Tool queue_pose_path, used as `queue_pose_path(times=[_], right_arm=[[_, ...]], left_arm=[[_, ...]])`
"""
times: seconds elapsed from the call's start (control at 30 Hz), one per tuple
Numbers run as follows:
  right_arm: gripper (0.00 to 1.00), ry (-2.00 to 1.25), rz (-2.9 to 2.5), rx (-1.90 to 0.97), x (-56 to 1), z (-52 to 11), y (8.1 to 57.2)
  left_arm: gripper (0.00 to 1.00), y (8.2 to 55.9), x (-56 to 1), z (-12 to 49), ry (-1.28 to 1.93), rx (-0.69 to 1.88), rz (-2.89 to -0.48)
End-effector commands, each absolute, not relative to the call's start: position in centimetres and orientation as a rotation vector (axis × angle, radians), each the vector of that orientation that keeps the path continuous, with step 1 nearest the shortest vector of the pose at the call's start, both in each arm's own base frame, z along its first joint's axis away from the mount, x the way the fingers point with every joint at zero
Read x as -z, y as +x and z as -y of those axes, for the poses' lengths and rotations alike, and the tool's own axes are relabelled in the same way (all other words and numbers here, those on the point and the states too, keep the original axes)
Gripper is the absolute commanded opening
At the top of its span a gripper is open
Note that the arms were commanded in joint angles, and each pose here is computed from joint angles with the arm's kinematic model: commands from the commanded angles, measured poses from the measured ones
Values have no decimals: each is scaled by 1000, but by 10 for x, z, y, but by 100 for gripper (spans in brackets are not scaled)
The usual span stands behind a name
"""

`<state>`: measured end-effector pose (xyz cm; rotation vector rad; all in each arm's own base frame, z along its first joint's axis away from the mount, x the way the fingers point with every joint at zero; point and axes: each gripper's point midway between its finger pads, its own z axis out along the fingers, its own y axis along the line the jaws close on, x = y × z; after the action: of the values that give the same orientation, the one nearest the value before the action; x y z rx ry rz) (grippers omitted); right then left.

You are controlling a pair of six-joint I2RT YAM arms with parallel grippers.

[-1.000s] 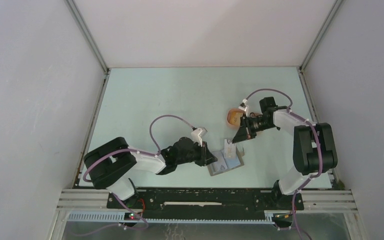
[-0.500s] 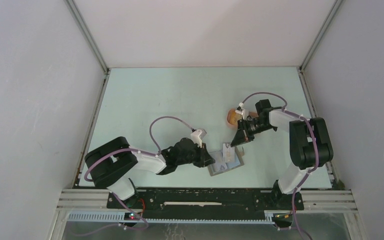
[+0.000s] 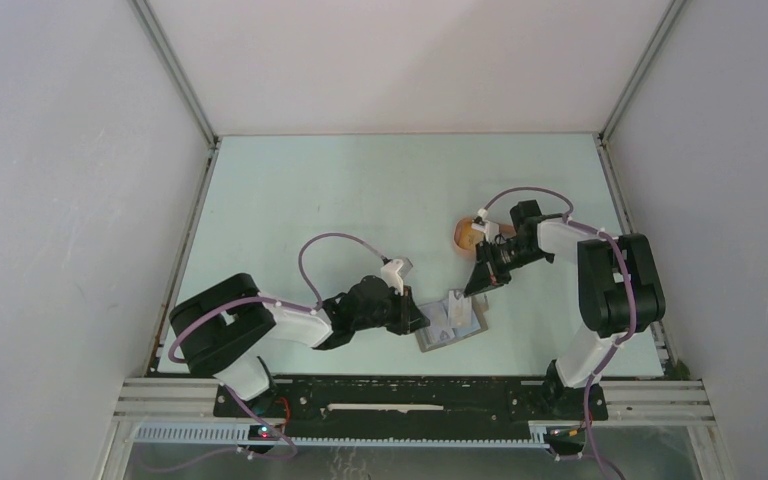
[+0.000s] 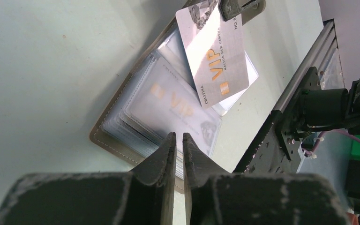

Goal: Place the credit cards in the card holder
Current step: Insert the credit card into the card holder.

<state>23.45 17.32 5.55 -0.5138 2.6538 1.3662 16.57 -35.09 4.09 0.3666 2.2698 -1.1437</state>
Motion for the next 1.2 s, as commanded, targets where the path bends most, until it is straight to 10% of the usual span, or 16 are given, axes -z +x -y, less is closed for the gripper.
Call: queue_pose_path(times=[0.0,1.17], right_arm=[[0,-502,-2714,-1286,-50,-167,235],[0,-615,-2738,-1310,-47,-188,223]], left_arm=[[14,168,-40,351,347,1120,-2277],[14,167,-42,352,350,1140,-2273]])
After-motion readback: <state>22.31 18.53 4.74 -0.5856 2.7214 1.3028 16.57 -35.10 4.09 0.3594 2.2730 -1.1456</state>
